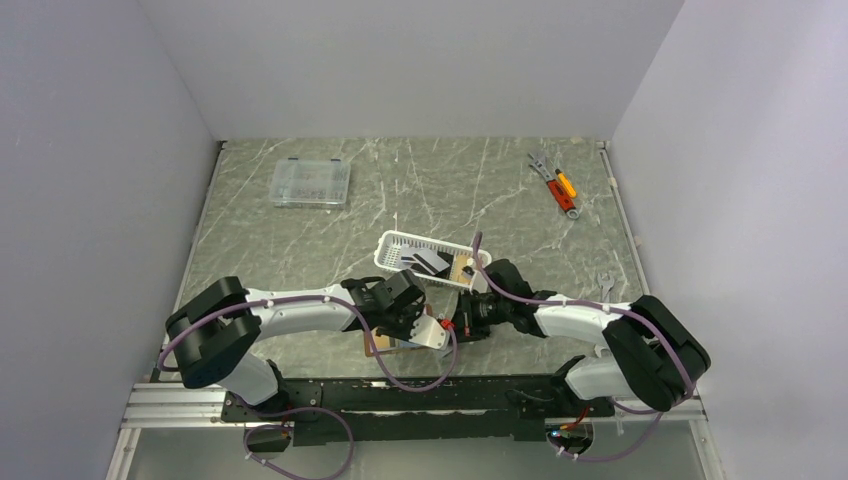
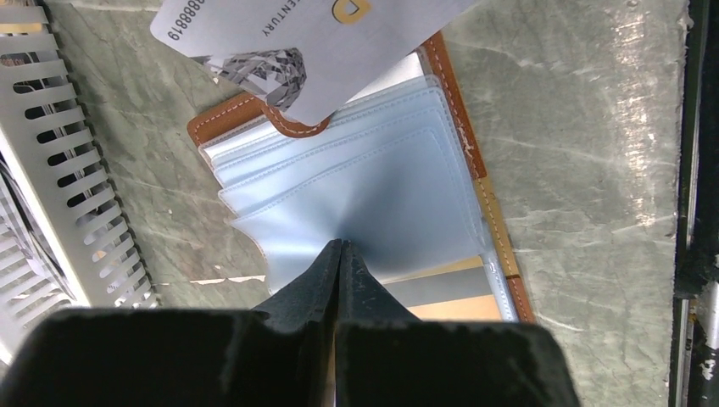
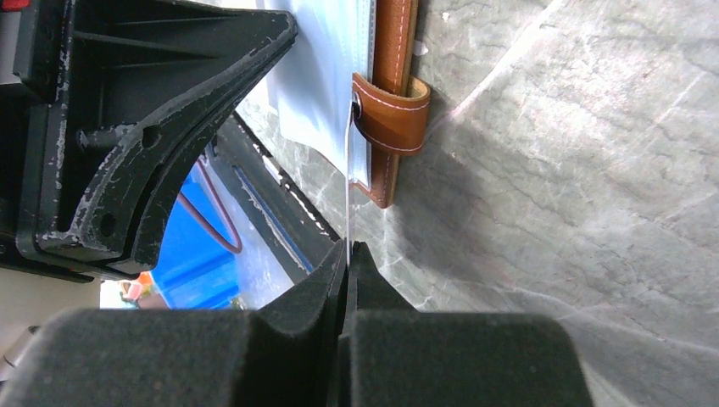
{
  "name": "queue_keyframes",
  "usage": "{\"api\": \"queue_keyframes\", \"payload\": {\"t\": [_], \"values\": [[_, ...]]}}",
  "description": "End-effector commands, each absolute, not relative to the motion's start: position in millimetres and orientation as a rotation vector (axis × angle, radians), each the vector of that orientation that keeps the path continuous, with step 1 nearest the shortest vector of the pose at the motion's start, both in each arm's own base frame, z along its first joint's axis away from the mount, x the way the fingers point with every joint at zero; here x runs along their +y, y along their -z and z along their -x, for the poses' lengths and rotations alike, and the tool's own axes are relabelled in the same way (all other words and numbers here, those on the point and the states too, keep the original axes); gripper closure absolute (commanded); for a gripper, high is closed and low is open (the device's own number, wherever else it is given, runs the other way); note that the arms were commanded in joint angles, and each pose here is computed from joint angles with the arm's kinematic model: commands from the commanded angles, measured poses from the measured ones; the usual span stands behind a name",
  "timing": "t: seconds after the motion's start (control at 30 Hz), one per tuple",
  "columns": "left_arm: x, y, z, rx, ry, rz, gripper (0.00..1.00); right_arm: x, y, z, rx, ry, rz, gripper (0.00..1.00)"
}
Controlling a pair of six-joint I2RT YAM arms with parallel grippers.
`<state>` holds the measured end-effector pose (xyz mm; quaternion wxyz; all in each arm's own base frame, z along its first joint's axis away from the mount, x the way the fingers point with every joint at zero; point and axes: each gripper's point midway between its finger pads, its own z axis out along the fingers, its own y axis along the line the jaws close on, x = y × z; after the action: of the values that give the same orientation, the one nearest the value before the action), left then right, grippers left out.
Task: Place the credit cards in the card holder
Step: Insert the credit card into the card holder.
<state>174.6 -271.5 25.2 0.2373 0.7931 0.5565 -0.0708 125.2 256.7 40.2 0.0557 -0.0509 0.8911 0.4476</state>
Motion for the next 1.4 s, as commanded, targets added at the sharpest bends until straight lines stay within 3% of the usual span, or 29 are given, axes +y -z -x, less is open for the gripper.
{"api": "queue_keyframes", "payload": {"t": [0.0,0.7,1.07,1.37], "values": [[-270,-37,-174,1.516,0.182,-2.166,0.96,264,-46,-126,2.678,-1.384,0.214,1.0],[-271,-52,-176,1.523,0.178,-2.13,1.0,286,-56,-128,2.669,-1.422,0.289,1.0],[-262,-41,-174,1.525,0.157,-2.155,1.0,260,-74,-128,2.718,-1.162,0.407,1.0],[-259,-41,-173,1.53,0.152,-2.159,1.0,273,-69,-132,2.705,-1.237,0.393,1.0]]}}
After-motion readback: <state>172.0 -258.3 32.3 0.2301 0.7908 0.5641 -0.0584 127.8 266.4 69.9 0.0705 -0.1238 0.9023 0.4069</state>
